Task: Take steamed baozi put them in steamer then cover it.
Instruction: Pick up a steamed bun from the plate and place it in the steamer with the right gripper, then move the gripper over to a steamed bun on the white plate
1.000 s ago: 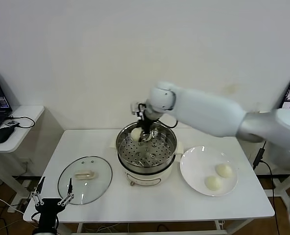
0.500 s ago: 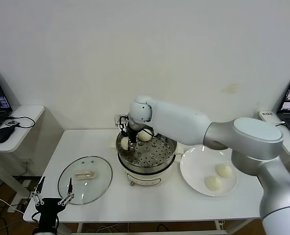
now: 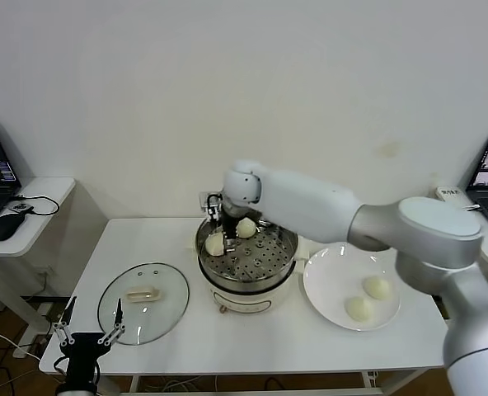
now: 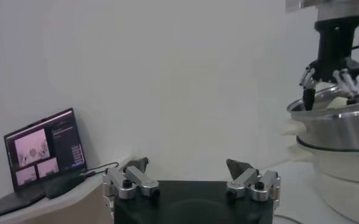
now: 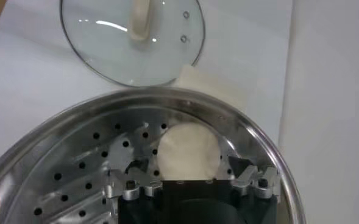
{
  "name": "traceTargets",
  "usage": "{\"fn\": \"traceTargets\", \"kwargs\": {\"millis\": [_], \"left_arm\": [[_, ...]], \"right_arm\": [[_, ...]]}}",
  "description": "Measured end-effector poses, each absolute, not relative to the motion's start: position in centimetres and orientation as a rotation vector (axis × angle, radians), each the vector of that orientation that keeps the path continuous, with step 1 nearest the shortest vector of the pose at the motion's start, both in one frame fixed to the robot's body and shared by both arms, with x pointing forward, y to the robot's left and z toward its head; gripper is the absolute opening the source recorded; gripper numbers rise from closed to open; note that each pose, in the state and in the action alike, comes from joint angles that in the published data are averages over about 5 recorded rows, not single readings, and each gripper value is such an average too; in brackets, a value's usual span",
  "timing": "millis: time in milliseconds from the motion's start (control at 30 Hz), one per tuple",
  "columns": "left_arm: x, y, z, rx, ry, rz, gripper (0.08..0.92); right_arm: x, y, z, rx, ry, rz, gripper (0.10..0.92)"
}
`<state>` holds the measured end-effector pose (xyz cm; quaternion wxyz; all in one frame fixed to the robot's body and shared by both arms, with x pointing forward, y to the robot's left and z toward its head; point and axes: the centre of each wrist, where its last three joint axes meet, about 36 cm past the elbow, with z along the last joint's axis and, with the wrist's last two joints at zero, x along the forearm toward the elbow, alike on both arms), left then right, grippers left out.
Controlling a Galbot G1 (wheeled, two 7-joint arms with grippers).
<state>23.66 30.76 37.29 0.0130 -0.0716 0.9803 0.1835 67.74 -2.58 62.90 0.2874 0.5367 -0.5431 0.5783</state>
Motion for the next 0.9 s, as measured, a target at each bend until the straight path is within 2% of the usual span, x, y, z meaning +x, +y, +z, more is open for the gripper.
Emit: {"fn": "traceTargets", "kwargs": {"millis": [200, 400, 667, 900], "left_arm": [[23.7, 30.5, 37.3, -0.203, 3.06, 0.572, 0.823], [23.4, 30.1, 37.1, -0.177, 3.067, 0.574, 0.823], [23.2, 29.6, 37.2, -0.162, 3.068, 0.572, 0.823], [23.1, 29.2, 37.0, -0.162, 3.074, 0.569, 0.823]], "right_arm": [[66.6, -9.4, 67.4, 1.407, -1.428, 1.594, 0.823], [64.3, -17.7, 68.7, 1.388, -1.39, 1.598, 0.823], [60.5, -27.3, 65.3, 1.356, -1.336, 1.566, 0.823], [57.9, -31.8, 60.3, 1.348, -1.289, 1.532, 0.823]]}}
